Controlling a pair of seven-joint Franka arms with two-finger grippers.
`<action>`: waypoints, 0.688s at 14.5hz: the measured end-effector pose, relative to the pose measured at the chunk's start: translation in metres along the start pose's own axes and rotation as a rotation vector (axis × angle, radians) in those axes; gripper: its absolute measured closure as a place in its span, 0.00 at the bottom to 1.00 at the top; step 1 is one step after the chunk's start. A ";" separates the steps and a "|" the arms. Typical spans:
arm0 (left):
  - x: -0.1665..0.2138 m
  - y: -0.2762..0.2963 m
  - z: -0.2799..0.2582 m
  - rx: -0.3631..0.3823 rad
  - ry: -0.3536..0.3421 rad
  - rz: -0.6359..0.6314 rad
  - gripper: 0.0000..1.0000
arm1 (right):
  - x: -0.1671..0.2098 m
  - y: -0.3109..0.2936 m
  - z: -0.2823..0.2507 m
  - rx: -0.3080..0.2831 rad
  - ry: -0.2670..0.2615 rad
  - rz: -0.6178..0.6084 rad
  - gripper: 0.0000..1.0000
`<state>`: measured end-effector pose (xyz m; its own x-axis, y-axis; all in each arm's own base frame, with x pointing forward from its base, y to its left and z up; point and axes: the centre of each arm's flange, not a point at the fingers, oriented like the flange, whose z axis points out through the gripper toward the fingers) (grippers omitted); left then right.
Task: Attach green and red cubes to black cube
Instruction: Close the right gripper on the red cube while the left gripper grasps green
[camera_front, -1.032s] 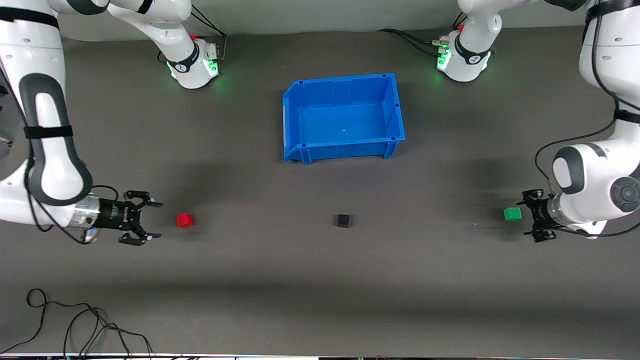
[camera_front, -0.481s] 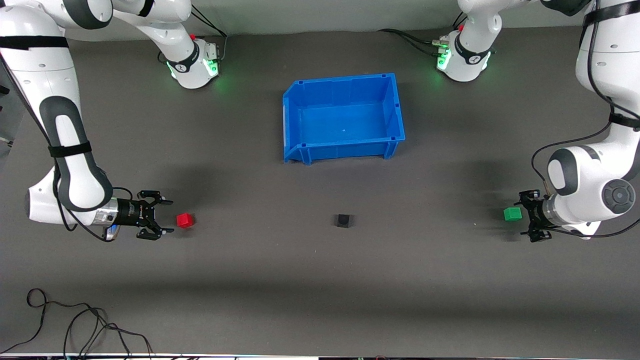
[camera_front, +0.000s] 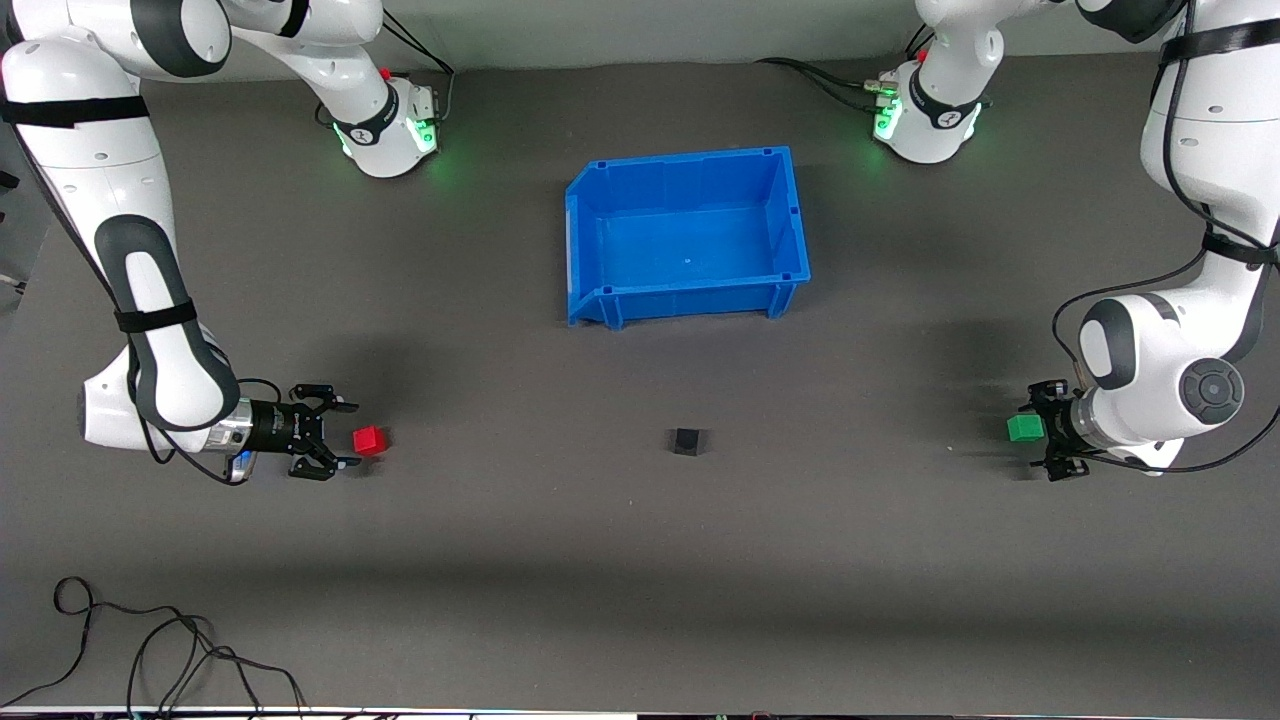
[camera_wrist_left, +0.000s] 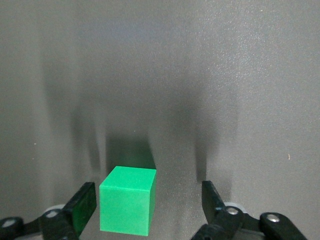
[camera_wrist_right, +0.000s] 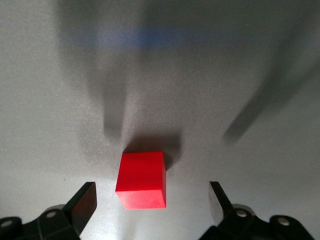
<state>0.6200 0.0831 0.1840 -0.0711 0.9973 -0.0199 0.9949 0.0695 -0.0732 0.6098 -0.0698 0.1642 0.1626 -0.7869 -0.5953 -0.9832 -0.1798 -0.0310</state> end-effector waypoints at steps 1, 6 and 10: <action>0.000 0.000 0.000 0.000 0.000 0.000 0.21 | 0.000 0.000 0.000 0.000 0.000 -0.001 0.03; 0.000 0.000 0.000 -0.001 0.001 0.001 0.61 | 0.001 0.001 0.003 -0.004 -0.002 0.002 0.23; 0.000 0.000 0.000 -0.001 0.001 0.002 0.61 | 0.003 -0.001 0.005 -0.005 -0.002 0.002 0.52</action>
<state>0.6201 0.0827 0.1841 -0.0695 0.9974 -0.0194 0.9950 0.0680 -0.0726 0.6104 -0.0693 0.1581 0.1607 -0.7859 -0.5971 -0.9831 -0.1813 -0.0259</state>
